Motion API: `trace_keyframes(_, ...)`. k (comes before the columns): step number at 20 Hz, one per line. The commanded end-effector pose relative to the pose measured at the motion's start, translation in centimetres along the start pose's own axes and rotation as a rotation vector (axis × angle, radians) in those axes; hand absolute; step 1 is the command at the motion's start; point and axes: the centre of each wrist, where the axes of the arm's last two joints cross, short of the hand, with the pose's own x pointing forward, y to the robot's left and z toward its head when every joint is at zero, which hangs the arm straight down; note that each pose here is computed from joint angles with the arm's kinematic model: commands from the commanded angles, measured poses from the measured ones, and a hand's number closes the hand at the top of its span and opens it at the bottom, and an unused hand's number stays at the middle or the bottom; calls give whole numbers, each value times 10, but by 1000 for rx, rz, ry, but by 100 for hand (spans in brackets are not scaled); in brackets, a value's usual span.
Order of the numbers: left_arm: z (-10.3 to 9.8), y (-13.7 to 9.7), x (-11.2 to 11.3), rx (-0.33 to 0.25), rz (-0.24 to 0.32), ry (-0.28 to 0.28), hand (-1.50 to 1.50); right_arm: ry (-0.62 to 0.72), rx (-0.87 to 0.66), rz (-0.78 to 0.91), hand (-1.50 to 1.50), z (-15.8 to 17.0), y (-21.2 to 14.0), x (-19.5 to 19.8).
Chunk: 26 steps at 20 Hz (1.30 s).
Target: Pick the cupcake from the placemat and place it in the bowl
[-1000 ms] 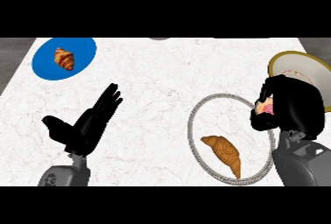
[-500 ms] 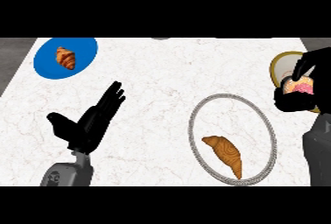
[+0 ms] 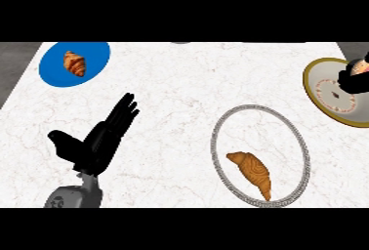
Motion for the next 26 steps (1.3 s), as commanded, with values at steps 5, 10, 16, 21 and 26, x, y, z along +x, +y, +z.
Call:
trace_keyframes(5,-16,0,6,-12,-13,3,0,5,-31,13,150,-60,38,-57)
trace_keyframes(10,-4,-5,-6,-27,-6,-1,0,26,-42,117,150,-79,68,-71)
trace_keyframes(16,-16,-10,14,-63,-20,-20,0,188,130,206,150,-93,67,-112)
trace_keyframes(21,-14,-23,1,-67,-7,-12,0,285,125,52,-150,-87,84,-131)
trace_keyframes(26,-17,-29,1,-64,4,-31,0,221,92,-143,-150,-85,88,-137)
